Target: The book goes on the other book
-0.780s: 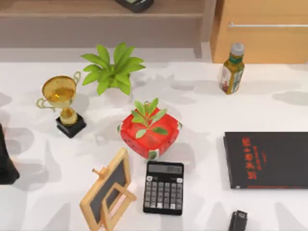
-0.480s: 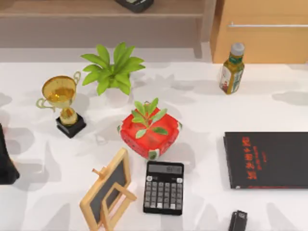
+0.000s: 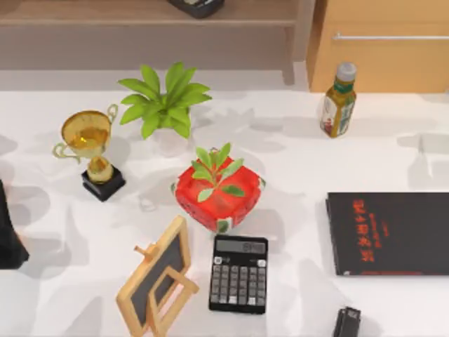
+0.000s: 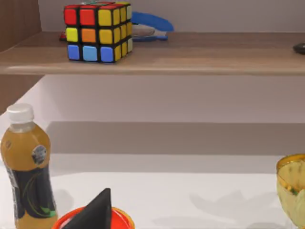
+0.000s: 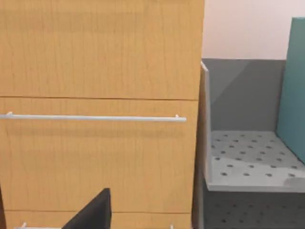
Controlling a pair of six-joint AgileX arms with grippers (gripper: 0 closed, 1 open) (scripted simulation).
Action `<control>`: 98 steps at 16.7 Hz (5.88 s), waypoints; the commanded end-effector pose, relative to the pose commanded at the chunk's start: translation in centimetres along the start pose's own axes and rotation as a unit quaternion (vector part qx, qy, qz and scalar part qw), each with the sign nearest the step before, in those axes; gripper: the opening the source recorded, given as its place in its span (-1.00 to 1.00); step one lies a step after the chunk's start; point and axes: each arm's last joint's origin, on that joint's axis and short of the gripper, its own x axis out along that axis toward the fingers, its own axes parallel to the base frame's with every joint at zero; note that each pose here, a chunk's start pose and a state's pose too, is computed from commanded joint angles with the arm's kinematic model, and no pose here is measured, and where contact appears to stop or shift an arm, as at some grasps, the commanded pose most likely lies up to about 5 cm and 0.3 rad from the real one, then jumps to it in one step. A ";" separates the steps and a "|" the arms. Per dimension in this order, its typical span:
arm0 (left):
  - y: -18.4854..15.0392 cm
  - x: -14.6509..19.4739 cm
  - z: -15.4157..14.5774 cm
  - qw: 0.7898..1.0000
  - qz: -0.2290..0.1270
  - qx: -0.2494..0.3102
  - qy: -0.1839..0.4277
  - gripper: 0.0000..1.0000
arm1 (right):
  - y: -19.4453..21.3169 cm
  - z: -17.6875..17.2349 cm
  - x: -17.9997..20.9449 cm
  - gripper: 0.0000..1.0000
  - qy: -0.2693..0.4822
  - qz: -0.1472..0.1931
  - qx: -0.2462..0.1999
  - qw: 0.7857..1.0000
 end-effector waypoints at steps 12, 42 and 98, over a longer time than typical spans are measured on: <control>0.0 0.0 0.0 1.000 0.000 0.000 0.000 1.00 | -13.8 -2.7 23.6 1.00 0.031 0.000 0.000 1.000; 0.0 0.0 0.0 1.000 0.000 0.000 0.000 1.00 | -17.2 -6.4 29.5 -0.21 0.034 0.001 0.001 0.999; 0.0 0.0 0.0 1.000 0.000 0.000 0.000 1.00 | 12.8 -16.9 -3.4 -1.00 0.201 -0.209 0.681 0.672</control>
